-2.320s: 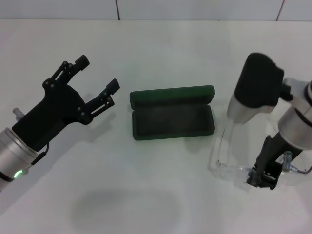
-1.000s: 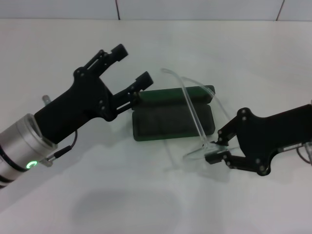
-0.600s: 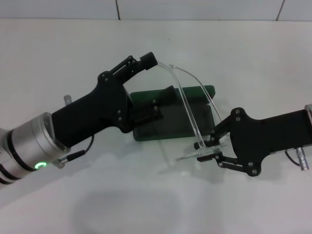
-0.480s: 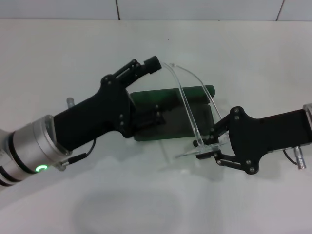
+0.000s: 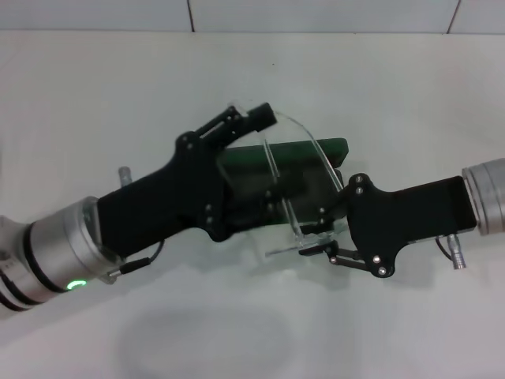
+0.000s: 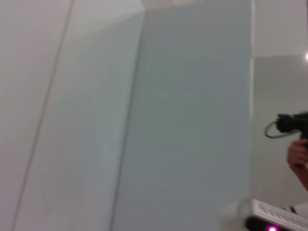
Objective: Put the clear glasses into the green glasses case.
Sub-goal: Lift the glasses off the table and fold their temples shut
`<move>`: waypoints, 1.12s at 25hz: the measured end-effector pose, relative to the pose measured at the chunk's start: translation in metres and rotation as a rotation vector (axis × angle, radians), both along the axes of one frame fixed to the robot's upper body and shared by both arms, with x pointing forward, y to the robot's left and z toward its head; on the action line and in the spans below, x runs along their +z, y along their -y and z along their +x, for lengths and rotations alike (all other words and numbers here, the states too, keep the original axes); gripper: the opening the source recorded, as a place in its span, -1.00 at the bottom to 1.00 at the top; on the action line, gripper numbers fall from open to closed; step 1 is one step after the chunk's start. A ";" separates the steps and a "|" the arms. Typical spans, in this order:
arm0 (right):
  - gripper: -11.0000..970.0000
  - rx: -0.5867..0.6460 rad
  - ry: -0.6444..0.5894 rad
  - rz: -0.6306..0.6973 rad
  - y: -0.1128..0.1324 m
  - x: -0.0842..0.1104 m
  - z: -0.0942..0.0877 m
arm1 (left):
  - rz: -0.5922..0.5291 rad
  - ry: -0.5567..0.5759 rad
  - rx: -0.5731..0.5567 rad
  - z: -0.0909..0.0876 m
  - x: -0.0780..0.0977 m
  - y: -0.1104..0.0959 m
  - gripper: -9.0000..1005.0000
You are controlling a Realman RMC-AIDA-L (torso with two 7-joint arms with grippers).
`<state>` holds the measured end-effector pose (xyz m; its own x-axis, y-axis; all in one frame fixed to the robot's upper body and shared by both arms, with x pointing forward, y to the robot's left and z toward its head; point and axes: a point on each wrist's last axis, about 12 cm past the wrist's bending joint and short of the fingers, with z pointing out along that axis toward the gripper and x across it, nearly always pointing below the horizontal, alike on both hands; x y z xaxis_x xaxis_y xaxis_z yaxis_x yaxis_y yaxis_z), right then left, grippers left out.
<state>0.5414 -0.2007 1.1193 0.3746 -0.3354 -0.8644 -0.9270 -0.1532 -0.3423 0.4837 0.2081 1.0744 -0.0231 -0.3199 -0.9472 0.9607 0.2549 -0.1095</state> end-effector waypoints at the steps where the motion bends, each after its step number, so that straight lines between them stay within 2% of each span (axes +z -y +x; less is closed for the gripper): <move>1: -0.73 0.008 0.002 0.002 -0.001 0.001 0.000 | 0.008 0.003 -0.013 0.000 0.000 0.002 0.74; 14: -0.73 0.064 0.125 0.042 -0.004 0.007 -0.001 | 0.086 -0.074 -0.028 0.004 -0.010 0.008 0.74; 28: -0.73 0.087 0.192 0.052 0.001 0.004 -0.004 | 0.125 -0.145 -0.100 0.009 -0.011 0.015 0.74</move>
<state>0.5369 -0.2013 1.1237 0.5594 -0.2516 -0.7898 -0.8283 -0.2072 -0.5206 0.4926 0.1930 1.0638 -0.1873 -0.1898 -0.9638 0.9585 0.1792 -0.2216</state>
